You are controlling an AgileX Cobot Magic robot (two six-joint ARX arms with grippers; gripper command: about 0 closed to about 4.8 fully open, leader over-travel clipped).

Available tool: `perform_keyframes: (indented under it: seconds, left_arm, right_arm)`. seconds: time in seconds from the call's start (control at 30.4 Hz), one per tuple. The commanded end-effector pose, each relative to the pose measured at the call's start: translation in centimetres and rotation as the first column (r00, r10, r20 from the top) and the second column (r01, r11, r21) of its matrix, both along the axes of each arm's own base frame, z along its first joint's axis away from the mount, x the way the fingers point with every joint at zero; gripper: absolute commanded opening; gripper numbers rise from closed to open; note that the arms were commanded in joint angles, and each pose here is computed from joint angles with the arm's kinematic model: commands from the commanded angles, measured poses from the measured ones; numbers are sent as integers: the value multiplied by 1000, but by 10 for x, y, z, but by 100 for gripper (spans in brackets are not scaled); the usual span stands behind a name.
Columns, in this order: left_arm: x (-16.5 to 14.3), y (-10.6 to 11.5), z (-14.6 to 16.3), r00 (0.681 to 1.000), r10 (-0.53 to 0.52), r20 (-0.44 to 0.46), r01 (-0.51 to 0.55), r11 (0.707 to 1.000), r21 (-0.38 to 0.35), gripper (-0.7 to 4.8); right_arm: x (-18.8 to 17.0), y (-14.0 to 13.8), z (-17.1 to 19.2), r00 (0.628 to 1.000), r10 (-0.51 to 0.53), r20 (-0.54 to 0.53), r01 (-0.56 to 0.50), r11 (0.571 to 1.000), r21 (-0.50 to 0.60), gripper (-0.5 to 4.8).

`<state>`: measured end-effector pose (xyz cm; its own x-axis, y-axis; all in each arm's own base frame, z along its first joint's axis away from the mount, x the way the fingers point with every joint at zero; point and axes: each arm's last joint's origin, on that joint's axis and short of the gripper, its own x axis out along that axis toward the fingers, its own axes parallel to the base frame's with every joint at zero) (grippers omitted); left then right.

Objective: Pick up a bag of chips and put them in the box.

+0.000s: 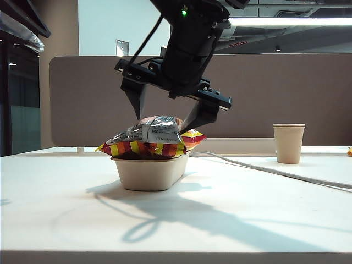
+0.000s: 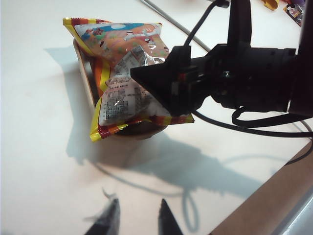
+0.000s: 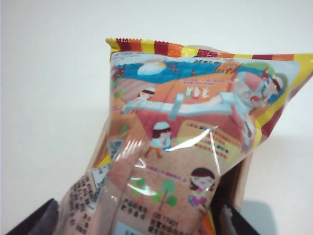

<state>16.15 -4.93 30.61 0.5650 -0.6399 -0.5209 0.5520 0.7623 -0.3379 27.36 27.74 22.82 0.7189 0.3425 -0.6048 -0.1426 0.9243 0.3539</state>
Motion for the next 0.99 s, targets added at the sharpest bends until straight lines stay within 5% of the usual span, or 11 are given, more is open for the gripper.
perform_keyframes:
  seconds: [0.03, 0.36, 0.66, 0.99]
  left_arm:
    - [0, 0, 2, 1000, -5, 16, 5, 1000, -1, 103]
    - [0, 0, 2, 1000, -7, 19, 7, 1000, -3, 103]
    - [0, 0, 2, 999, -20, 37, 20, 1000, 13, 103]
    - [-11, 1, 13, 990, -53, 134, 55, 998, -10, 103]
  right_arm:
    - [2, -2, 7, 999, 31, 42, -30, 999, -27, 479]
    - [-20, -33, 77, 956, 147, 253, -112, 982, -149, 479]
    - [-81, -92, 153, 844, 363, 396, -250, 918, -309, 479]
    - [-150, -161, 192, 755, 362, 547, -224, 926, -305, 479]
